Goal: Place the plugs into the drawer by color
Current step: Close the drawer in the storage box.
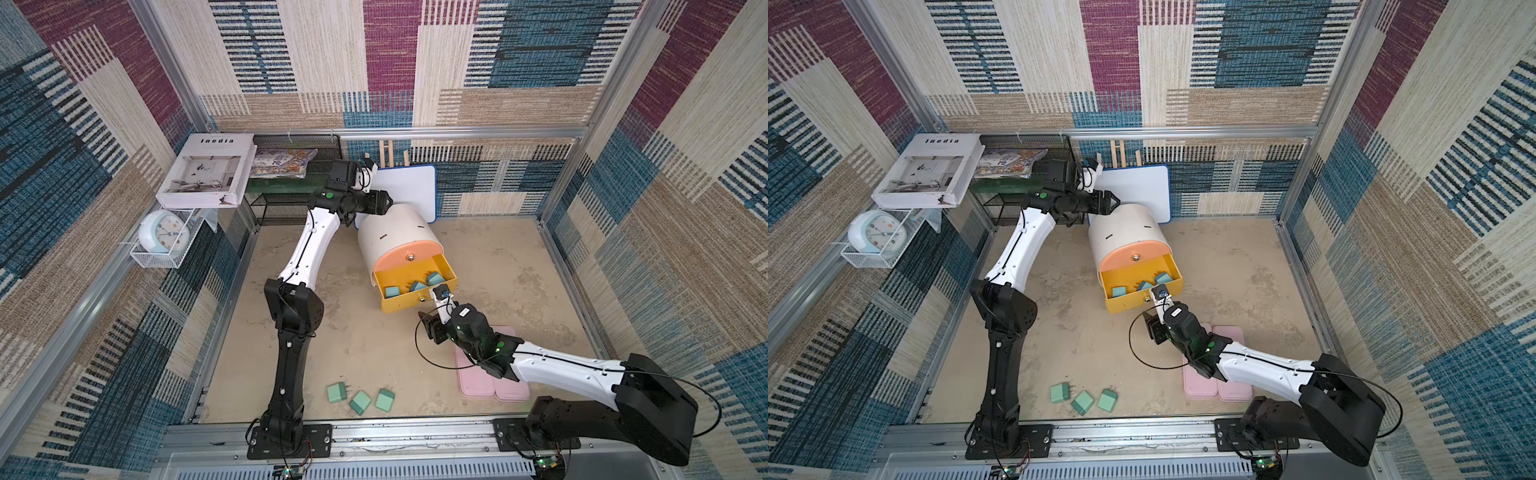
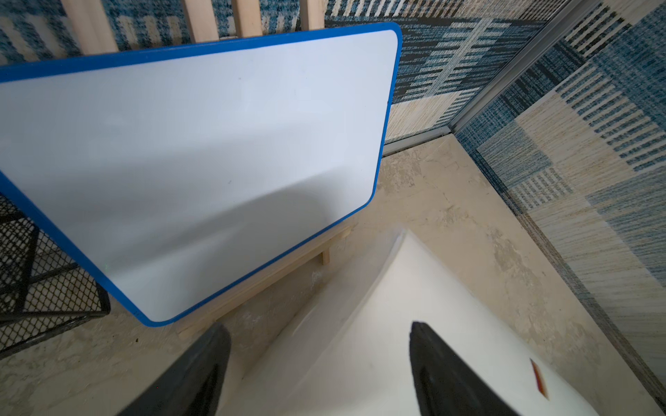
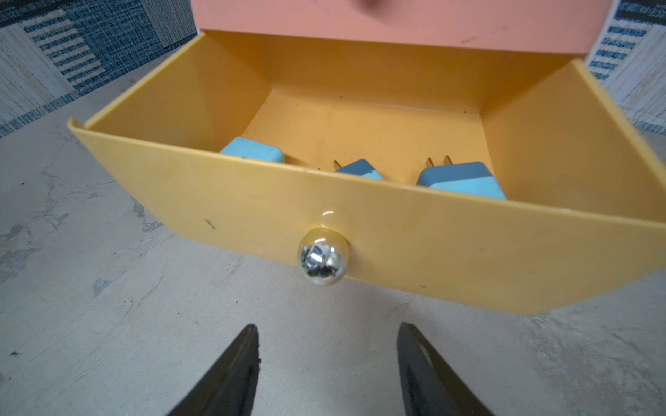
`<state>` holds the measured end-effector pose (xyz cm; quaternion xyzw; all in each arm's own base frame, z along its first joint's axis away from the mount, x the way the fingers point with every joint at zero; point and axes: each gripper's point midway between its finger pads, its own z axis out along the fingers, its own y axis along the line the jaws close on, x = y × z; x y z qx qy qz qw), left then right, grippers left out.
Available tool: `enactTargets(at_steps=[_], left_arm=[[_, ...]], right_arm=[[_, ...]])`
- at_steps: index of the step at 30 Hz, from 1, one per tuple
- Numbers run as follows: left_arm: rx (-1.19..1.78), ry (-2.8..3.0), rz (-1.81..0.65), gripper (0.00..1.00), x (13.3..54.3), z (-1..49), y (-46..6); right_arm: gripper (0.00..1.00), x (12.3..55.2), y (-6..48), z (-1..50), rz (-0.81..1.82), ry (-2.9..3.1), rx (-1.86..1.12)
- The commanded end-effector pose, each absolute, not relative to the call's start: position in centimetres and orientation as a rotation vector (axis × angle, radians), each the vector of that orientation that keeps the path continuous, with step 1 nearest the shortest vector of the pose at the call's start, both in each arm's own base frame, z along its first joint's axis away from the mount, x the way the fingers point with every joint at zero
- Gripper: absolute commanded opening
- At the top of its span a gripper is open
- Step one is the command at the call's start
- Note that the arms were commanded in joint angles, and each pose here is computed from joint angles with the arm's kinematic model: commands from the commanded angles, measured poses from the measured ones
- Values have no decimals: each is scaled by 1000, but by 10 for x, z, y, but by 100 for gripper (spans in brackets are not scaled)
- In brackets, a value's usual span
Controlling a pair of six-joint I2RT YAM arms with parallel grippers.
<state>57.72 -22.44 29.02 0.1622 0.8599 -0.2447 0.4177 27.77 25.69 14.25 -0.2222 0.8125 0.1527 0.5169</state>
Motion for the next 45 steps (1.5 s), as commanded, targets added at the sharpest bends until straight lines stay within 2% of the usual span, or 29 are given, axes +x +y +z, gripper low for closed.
enactTargets(at_steps=[1,21,45], left_arm=[[433,2134,-660,82,579,291,-230],[434,2214,-729,78,568,264,-235],[411,2247,-740,77,563,256,-235]], right_arm=[[65,285,259,151,373,1908,-490],[66,326,289,159,280,1878,-484],[65,382,317,168,383,1829,-380]])
